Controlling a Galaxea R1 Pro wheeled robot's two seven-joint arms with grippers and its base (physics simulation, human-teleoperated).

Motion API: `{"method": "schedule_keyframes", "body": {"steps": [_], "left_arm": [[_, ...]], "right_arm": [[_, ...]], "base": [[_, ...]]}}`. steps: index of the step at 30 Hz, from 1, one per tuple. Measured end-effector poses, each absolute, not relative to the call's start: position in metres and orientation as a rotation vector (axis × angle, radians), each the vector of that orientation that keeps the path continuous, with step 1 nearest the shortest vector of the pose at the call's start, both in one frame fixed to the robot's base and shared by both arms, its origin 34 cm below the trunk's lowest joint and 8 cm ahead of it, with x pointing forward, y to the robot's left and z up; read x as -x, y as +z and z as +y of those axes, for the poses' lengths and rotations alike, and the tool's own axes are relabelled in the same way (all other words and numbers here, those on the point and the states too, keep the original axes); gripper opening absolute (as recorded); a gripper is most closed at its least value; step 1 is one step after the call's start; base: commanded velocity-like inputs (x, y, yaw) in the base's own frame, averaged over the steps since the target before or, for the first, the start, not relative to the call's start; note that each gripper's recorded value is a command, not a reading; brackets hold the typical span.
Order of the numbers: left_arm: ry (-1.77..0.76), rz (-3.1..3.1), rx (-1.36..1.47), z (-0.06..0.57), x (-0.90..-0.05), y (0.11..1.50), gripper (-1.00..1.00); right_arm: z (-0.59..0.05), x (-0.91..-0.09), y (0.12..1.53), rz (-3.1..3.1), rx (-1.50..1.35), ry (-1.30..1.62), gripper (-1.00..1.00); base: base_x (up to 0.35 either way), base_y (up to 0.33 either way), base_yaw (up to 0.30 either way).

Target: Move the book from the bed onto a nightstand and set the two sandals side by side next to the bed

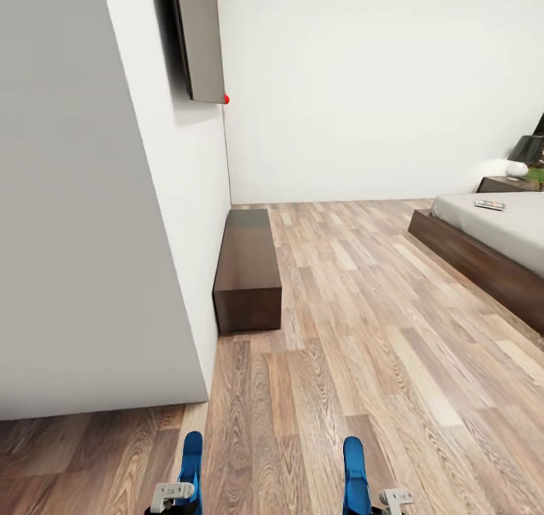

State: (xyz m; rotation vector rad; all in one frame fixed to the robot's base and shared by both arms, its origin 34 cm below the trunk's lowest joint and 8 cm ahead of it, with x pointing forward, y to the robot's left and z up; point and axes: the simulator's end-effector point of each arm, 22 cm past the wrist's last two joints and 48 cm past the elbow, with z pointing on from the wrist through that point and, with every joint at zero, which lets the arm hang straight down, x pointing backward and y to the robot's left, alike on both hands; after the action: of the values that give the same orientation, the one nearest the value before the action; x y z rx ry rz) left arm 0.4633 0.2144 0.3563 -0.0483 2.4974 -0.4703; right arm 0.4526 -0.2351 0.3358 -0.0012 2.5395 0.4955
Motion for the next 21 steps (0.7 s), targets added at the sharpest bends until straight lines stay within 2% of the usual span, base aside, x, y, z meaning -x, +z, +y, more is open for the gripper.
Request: {"method": "schedule_keyframes", "body": {"steps": [21], "left_arm": [[-0.471,2.497,0.049,0.2138,-0.4632,0.3563,-1.00]], "right_arm": [[-0.2352,-0.4526,0.3357,2.540,0.001,0.495,-1.00]], "base": [[0.000,0.000,-0.281]]}}
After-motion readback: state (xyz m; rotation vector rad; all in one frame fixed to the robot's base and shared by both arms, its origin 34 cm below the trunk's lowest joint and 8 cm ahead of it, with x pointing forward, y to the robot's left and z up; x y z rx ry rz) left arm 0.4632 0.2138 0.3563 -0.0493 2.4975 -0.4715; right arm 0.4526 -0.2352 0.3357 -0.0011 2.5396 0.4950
